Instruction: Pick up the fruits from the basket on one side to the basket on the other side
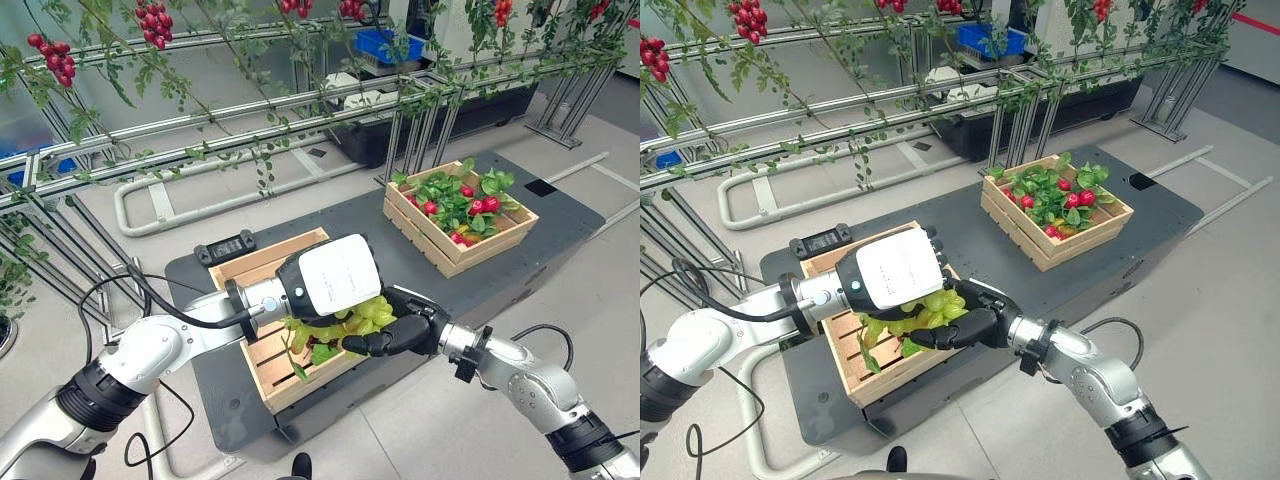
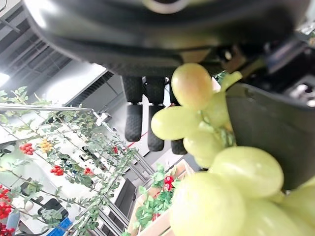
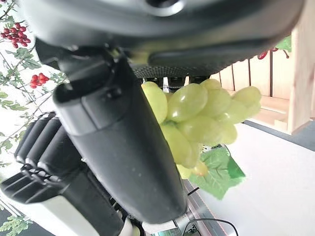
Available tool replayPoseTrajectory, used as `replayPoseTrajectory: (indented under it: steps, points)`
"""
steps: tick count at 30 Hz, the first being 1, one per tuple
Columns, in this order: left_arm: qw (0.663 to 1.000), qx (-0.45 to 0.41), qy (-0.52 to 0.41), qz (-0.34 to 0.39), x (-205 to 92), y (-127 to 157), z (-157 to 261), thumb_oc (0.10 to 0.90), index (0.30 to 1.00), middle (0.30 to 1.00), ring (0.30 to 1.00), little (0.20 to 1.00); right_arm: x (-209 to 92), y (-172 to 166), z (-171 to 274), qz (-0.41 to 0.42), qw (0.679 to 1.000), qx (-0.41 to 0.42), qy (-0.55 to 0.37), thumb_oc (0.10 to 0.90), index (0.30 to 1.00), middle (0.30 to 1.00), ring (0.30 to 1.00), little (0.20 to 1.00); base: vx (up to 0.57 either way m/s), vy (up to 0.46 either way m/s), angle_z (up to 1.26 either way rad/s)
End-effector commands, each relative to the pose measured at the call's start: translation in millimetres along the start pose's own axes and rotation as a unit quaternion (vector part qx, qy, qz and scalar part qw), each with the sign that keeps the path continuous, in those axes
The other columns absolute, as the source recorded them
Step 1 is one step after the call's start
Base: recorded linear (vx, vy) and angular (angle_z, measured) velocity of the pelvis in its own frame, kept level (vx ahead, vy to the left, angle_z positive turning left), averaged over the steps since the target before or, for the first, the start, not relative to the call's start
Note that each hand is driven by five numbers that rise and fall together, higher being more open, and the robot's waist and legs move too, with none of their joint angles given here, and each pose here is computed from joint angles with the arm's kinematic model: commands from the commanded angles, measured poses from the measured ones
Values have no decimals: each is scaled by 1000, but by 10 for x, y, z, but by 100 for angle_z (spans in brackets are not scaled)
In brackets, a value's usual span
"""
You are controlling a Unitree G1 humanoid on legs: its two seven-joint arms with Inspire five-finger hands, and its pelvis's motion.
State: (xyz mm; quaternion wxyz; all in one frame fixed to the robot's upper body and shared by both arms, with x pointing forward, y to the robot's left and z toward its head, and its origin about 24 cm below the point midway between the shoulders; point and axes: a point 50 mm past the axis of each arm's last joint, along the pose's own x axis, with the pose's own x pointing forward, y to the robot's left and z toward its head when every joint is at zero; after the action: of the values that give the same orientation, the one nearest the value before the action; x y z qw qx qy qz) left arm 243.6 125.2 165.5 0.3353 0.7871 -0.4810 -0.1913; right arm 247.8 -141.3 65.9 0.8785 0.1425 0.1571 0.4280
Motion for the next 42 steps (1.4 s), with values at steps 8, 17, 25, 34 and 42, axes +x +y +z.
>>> replayPoseTrajectory:
  steps: [8,17,25,34,42]
  points:
    - [975,36,126,181,142,480,-483,400,300,300,300,300,264,235,138,80,996,-25,-25,400,300,300,300,300,0,0,0]
    - [972,32,130,196,141,496,-483,400,300,300,300,300,266,203,173,58,997,-18,-51,400,300,300,300,300,0,0,0]
    - [963,-3,170,210,78,495,-573,648,672,672,672,672,229,130,259,17,995,-5,-97,400,300,300,300,300,0,0,0]
    - [947,-149,228,168,-184,356,-712,800,900,900,900,900,16,11,392,-40,985,-1,-166,400,300,300,300,300,0,-5,0]
    - [863,-421,258,103,-605,74,-715,800,900,900,900,900,-218,-80,365,-88,977,4,-193,400,300,300,300,300,-12,-67,-2]
